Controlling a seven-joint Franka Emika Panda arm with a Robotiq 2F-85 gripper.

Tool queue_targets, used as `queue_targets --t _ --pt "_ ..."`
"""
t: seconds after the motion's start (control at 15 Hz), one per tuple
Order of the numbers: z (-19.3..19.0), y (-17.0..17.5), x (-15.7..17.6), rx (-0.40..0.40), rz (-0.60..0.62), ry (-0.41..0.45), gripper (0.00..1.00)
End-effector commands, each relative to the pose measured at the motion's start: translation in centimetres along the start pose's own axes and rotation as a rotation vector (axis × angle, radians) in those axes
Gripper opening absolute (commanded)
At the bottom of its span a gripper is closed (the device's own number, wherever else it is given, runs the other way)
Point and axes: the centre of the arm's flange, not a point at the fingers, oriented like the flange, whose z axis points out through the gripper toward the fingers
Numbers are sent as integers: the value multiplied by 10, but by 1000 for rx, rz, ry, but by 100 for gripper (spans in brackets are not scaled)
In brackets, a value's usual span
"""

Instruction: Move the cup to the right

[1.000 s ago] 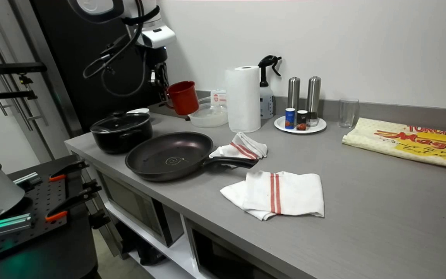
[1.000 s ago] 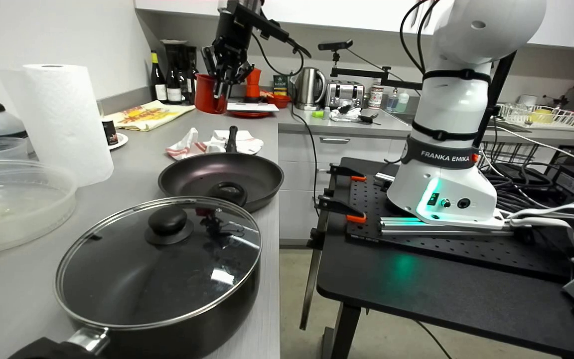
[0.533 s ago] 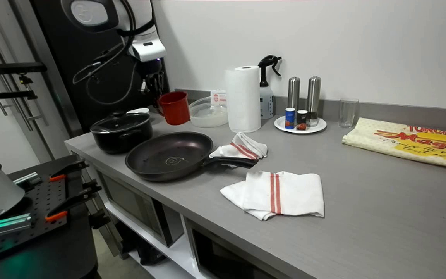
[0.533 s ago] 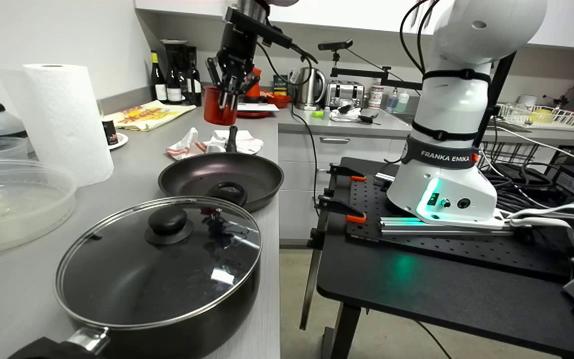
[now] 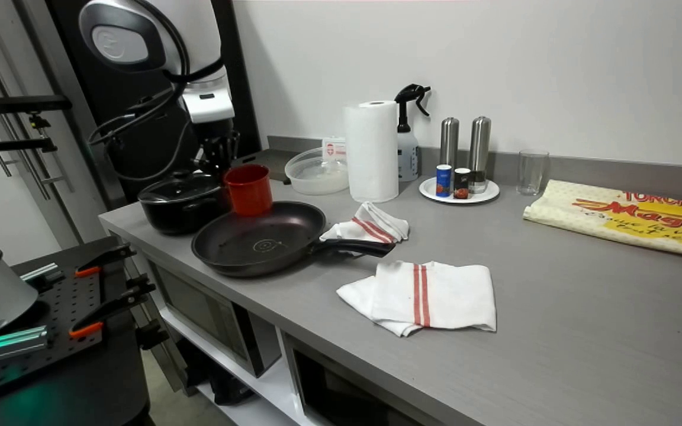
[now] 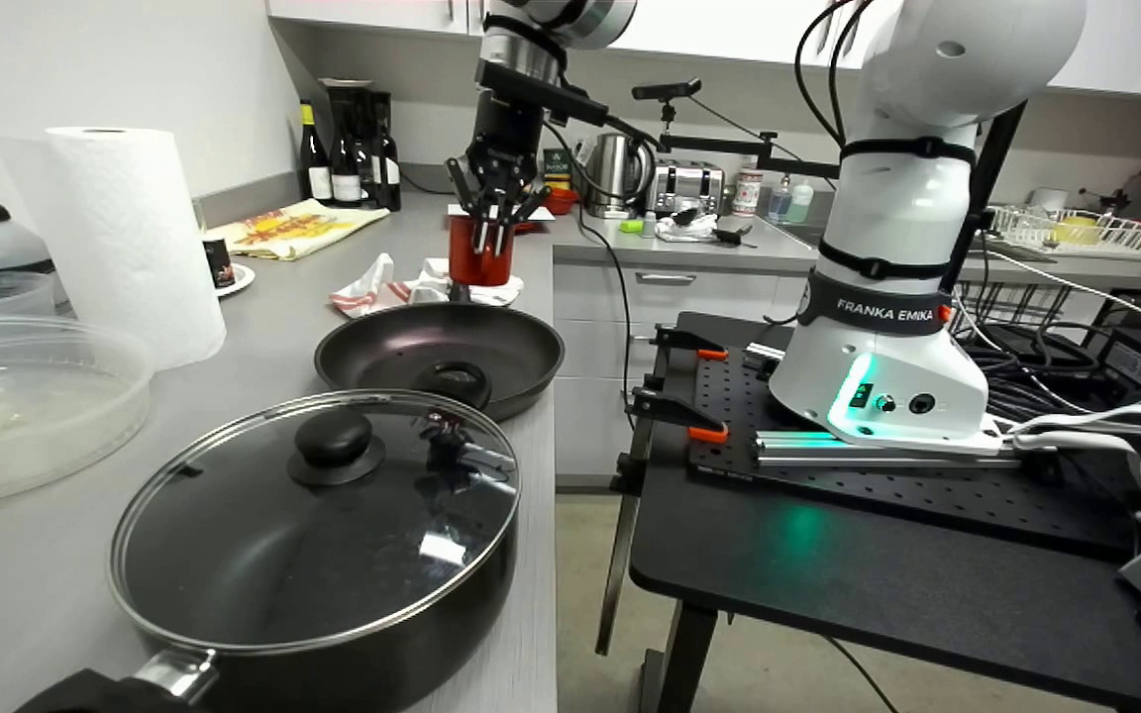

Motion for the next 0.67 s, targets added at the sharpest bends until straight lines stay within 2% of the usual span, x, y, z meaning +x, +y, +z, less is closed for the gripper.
queue_targets --t 0.0,0.6 --pt "11 24 -4 19 85 3 4" --pt "14 71 11 10 205 15 4"
